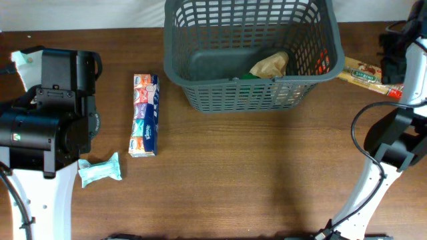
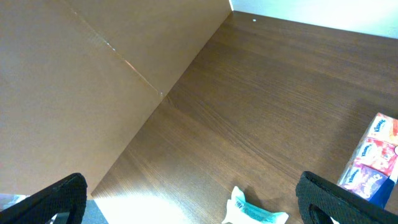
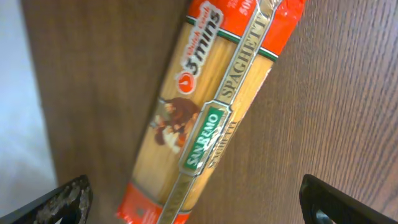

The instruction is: Pack container

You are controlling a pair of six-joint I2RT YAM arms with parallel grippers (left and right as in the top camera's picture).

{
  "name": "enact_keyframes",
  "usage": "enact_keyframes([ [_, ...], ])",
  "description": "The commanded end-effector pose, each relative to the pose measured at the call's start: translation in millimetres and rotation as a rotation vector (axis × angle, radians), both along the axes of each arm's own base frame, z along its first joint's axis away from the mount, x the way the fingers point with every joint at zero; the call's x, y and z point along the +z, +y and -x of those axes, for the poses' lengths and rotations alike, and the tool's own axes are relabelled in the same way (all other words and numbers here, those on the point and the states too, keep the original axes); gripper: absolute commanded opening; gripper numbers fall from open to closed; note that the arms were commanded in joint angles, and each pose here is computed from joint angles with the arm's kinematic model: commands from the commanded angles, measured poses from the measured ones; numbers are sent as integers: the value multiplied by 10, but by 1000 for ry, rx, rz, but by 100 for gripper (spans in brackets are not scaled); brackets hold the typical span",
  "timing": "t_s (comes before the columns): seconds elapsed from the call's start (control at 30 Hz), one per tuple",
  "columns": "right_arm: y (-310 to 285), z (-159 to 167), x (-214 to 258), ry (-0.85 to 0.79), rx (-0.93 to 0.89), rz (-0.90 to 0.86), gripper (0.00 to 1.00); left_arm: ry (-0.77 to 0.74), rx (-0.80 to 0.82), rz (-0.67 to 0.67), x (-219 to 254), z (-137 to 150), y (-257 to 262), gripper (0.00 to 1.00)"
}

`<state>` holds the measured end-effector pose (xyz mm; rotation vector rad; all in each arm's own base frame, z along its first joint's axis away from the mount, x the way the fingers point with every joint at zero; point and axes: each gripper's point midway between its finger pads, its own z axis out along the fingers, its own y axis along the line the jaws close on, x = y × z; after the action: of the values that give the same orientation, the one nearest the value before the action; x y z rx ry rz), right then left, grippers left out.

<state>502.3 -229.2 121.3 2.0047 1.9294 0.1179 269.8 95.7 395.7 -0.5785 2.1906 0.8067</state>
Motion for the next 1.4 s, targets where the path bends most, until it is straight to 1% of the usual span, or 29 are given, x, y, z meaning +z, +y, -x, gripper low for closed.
enact_keyframes([
  [0.0,-67,20,-189,37,-12,6,99,7,4,-10,4,4,20,100],
  [0.2,-103,56,-390,78,-20,-5,99,7,4,-10,4,4,20,100],
  [0.53,-156,92,-499,99,-32,-11,99,7,4,-10,4,4,20,99],
  [0.73,-193,170,-650,138,-43,-29,99,7,4,-10,4,4,20,99],
  [0.93,-177,243,-879,192,-44,-55,99,7,4,-10,4,4,20,100],
  [1.37,-140,327,-1118,248,-45,-92,99,7,4,-10,4,4,20,99],
])
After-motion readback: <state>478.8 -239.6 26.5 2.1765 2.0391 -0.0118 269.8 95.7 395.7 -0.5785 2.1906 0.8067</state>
